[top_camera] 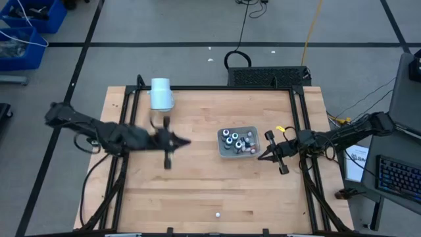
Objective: Pick & Place food coloring
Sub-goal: Put the small yellow food coloring bottle into the gray bin
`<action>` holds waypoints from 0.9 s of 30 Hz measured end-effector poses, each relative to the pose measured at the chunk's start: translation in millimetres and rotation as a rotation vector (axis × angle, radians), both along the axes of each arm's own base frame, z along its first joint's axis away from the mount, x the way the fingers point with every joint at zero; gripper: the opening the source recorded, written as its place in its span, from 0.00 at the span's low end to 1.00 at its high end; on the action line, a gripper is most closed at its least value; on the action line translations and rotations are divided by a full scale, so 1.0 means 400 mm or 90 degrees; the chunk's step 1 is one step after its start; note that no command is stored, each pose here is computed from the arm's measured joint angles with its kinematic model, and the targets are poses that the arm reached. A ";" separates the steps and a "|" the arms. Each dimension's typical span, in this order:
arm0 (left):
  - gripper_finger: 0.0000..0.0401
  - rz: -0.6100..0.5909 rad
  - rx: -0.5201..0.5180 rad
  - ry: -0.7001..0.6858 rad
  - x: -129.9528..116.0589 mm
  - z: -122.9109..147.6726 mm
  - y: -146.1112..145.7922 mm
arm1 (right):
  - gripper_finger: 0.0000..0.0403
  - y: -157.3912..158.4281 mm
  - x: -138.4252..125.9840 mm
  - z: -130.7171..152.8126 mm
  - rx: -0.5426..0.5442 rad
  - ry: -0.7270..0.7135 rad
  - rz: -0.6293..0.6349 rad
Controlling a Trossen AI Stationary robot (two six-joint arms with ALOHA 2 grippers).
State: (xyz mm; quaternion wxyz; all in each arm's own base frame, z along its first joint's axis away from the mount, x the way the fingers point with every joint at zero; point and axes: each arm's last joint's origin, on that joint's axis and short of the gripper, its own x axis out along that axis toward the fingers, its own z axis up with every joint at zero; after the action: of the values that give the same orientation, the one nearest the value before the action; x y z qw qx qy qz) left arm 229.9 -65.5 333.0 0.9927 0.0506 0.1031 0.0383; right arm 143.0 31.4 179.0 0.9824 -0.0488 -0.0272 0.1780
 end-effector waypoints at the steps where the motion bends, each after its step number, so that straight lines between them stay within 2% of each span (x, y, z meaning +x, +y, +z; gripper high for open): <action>1: 0.01 -0.016 -0.025 -0.043 -0.012 -0.018 0.027 | 0.00 0.006 0.002 0.002 0.005 -0.007 0.012; 3: 0.01 -0.033 -0.050 -0.080 -0.043 -0.077 0.064 | 0.00 0.019 0.009 0.006 0.012 -0.011 0.022; 6: 0.00 -0.027 -0.061 -0.082 -0.106 -0.166 0.082 | 0.00 0.039 0.028 0.017 0.002 0.007 -0.016; 10: 0.00 0.021 -0.079 -0.125 -0.195 -0.219 0.104 | 0.00 0.064 0.059 0.043 -0.030 0.057 -0.047; 16: 0.00 0.025 -0.031 -0.139 -0.290 -0.251 0.137 | 0.00 0.097 0.107 0.084 -0.055 0.106 -0.028; 21: 0.00 -0.004 -0.035 -0.124 -0.325 -0.267 0.164 | 0.00 0.129 0.159 0.106 -0.069 0.135 -0.015; 27: 0.00 -0.022 -0.043 -0.078 -0.325 -0.310 0.184 | 0.00 0.179 0.238 0.105 -0.126 0.202 0.007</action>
State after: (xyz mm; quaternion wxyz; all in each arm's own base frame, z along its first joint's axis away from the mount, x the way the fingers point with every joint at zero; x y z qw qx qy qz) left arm 99.8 8.0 208.9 0.9987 0.0164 0.0427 0.0203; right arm 238.1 103.1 220.9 0.9638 -0.1168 0.1457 0.1903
